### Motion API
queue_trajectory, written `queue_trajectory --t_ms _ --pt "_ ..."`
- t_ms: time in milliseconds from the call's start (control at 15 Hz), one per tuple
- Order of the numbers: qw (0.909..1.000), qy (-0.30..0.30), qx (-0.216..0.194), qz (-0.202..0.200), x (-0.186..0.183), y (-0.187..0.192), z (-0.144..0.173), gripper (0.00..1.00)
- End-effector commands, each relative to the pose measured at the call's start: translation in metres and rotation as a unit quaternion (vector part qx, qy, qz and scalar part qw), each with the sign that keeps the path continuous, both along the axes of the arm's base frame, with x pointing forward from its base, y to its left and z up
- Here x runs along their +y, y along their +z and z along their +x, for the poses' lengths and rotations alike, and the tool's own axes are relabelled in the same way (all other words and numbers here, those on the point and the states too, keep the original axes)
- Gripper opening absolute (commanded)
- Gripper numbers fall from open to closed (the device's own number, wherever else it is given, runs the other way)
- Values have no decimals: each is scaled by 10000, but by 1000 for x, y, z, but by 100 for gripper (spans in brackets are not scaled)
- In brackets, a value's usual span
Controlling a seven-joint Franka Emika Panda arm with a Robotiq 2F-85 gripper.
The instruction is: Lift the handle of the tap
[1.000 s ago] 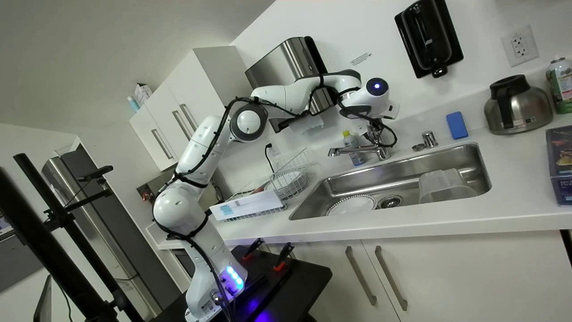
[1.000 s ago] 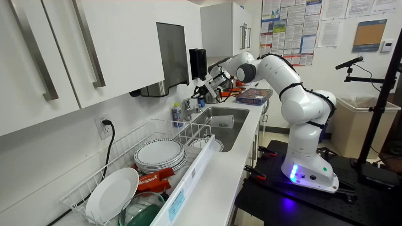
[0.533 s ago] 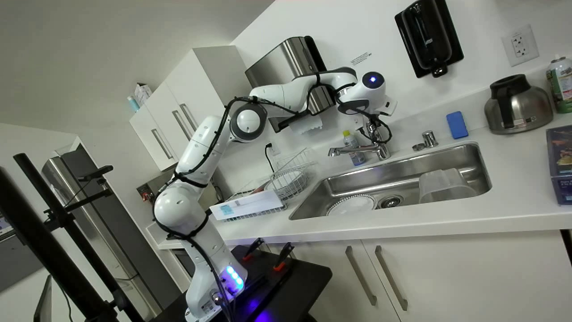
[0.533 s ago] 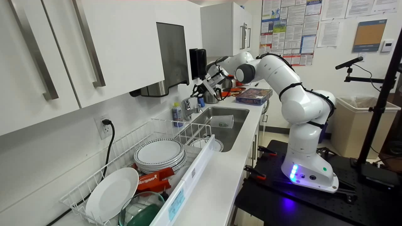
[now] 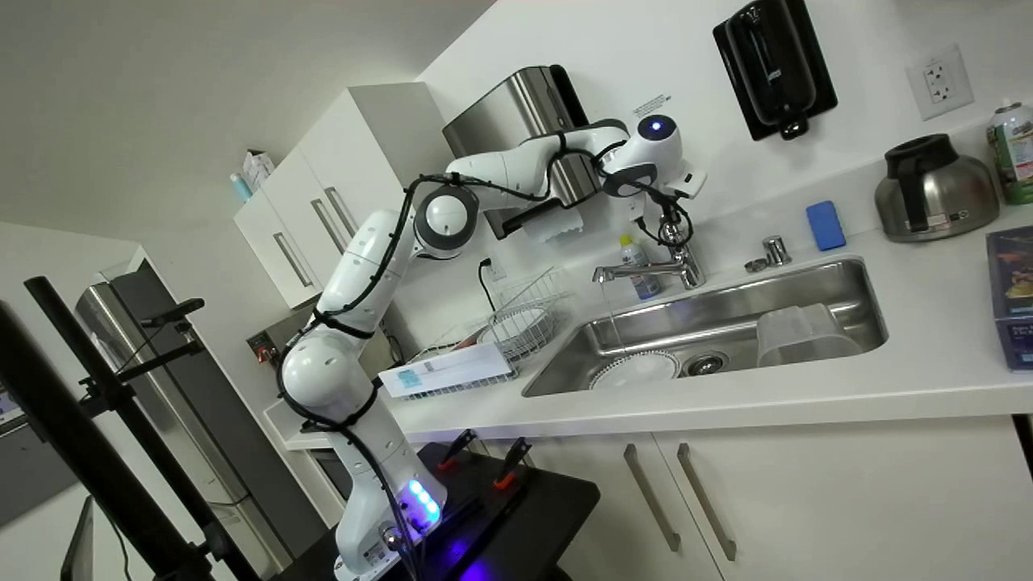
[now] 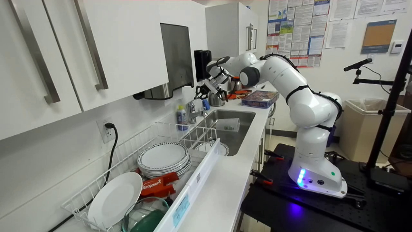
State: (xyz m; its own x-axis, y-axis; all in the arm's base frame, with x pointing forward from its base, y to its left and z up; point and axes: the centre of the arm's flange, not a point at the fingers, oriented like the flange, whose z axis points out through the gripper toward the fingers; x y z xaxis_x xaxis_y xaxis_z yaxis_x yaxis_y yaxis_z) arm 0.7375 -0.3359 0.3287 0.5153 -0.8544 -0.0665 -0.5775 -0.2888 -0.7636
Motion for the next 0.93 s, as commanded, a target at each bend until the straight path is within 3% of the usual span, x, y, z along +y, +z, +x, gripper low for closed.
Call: queue_trajectory --t_ms 0,733,800,867 --pt "9998 -176 95 -55 -6 47 0 3" --pt "9989 -305 282 -204 -12 70 -1 3" --pt "9989 -302 256 -242 -14 75 -2 38" --pt "9990 -279 214 -266 -14 80 -4 39"
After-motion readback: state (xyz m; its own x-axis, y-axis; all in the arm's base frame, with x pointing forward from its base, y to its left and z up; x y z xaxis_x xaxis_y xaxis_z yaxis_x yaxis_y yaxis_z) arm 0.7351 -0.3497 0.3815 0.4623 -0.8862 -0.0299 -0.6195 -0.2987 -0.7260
